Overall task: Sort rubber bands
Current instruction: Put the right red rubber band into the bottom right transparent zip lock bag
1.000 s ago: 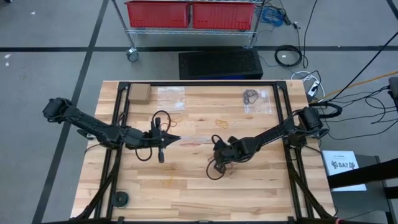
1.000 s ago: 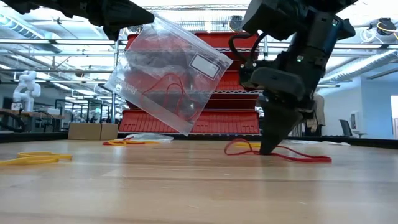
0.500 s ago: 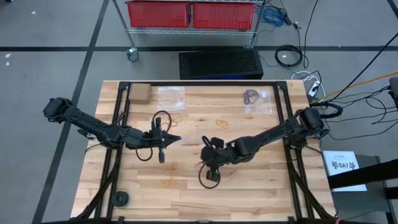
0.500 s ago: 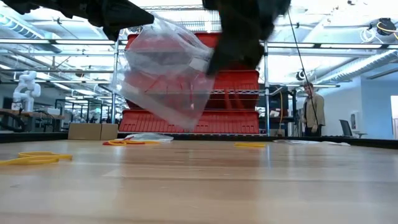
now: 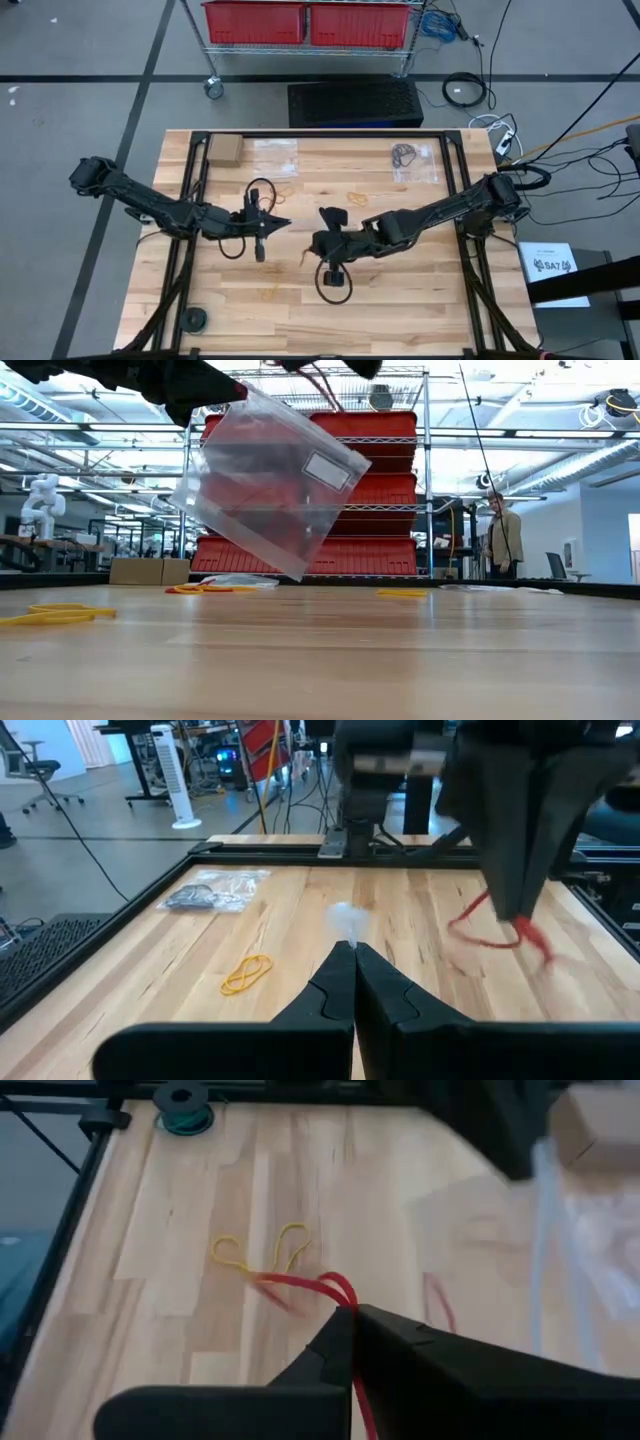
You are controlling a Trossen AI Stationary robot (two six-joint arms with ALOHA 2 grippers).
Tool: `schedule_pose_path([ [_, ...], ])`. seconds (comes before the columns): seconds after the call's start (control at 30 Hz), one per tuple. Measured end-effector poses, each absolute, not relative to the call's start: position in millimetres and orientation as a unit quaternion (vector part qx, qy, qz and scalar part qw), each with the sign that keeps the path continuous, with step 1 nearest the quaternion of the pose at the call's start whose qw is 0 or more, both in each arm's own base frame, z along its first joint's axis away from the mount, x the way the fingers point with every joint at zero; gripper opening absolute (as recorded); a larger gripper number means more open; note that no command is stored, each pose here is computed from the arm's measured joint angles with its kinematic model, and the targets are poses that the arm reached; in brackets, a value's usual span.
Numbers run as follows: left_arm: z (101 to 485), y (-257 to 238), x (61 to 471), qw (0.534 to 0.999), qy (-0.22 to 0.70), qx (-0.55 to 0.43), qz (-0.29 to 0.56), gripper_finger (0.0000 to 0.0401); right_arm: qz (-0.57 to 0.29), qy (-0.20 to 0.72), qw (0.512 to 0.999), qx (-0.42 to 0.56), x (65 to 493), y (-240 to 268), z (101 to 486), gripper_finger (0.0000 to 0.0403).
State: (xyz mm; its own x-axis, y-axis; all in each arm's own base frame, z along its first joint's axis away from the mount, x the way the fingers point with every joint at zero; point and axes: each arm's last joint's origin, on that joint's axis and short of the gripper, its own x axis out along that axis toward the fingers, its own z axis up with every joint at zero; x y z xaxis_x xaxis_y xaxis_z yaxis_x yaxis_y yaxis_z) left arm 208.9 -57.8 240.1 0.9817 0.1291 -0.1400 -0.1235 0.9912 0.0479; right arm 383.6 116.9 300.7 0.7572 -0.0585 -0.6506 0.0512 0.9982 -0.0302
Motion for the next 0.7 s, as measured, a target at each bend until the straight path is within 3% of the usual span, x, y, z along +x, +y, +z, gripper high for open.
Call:
schedule_pose_path([
  [0.33, 240.0, -57.8, 208.9, 0.995, 0.072, 0.02, 0.063, 0.0, -0.086, 0.315, 0.941, -0.084, 384.4, 111.7, 333.2, 0.0],
  [0.7, 240.1, -57.8, 208.9, 0.995, 0.072, 0.019, 0.063, 0.0, -0.187, 0.279, 0.936, -0.105, 385.5, 105.1, 340.7, 0.0],
])
